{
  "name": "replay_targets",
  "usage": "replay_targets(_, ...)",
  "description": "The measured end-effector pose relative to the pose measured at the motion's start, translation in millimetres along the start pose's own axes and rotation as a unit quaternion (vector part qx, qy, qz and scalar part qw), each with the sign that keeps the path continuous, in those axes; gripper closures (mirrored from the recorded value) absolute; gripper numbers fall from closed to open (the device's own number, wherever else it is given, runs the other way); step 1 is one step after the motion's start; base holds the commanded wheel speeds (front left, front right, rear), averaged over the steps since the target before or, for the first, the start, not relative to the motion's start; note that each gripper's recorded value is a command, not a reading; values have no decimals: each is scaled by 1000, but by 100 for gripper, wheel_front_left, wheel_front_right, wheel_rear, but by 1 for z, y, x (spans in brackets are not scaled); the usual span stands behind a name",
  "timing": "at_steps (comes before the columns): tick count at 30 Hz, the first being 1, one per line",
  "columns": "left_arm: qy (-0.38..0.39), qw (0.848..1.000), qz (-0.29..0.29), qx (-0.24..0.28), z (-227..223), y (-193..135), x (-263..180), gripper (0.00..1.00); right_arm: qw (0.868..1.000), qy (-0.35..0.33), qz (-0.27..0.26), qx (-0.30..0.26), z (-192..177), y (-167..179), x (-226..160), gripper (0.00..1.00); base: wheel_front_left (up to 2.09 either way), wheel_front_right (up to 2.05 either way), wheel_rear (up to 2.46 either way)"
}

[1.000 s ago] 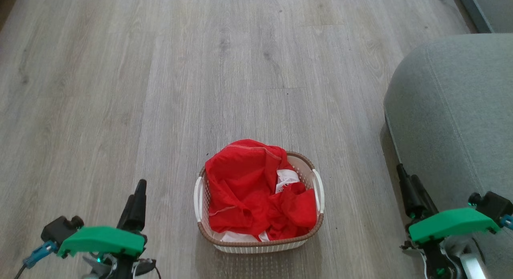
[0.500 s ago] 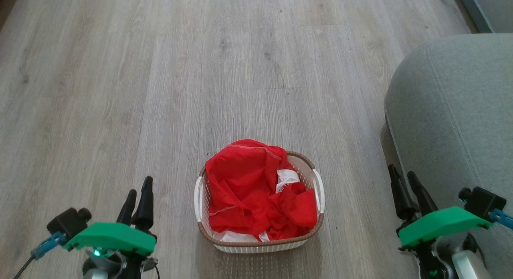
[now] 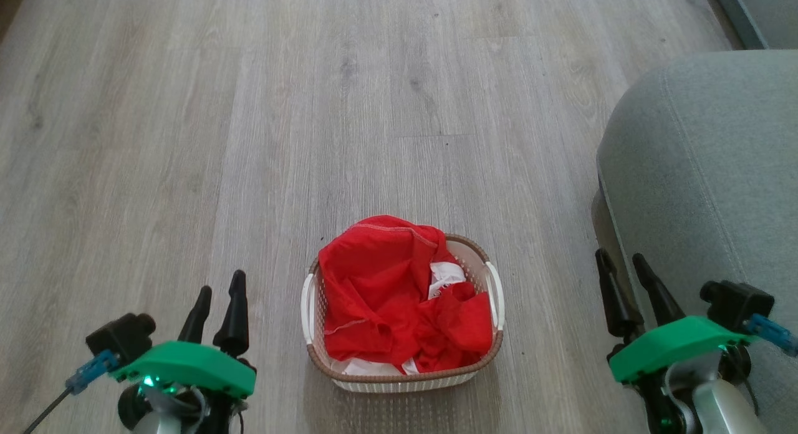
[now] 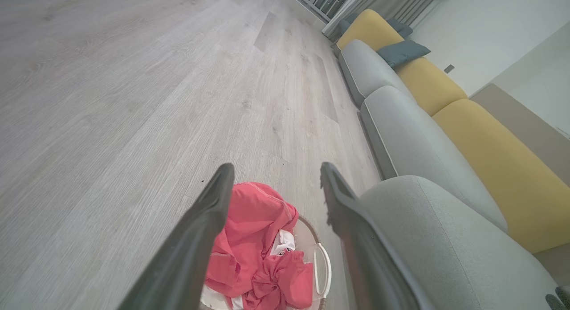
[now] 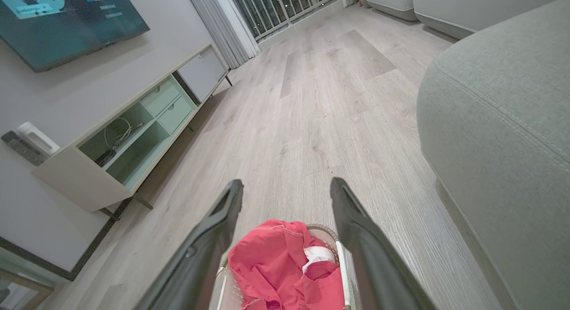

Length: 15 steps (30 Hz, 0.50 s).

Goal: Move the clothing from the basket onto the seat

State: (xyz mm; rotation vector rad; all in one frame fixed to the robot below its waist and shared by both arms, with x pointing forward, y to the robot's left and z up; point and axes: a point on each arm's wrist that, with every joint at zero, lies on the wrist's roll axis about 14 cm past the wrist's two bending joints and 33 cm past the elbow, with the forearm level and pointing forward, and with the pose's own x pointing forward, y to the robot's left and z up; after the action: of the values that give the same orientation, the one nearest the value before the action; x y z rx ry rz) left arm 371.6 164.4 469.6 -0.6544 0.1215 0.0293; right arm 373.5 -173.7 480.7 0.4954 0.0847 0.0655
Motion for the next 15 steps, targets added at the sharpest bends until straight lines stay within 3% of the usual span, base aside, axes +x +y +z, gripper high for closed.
replay_targets(15,-22,995,-18,91,6,-11,0,0,995,-7,26,-96,1,11,0,0,0,0,0)
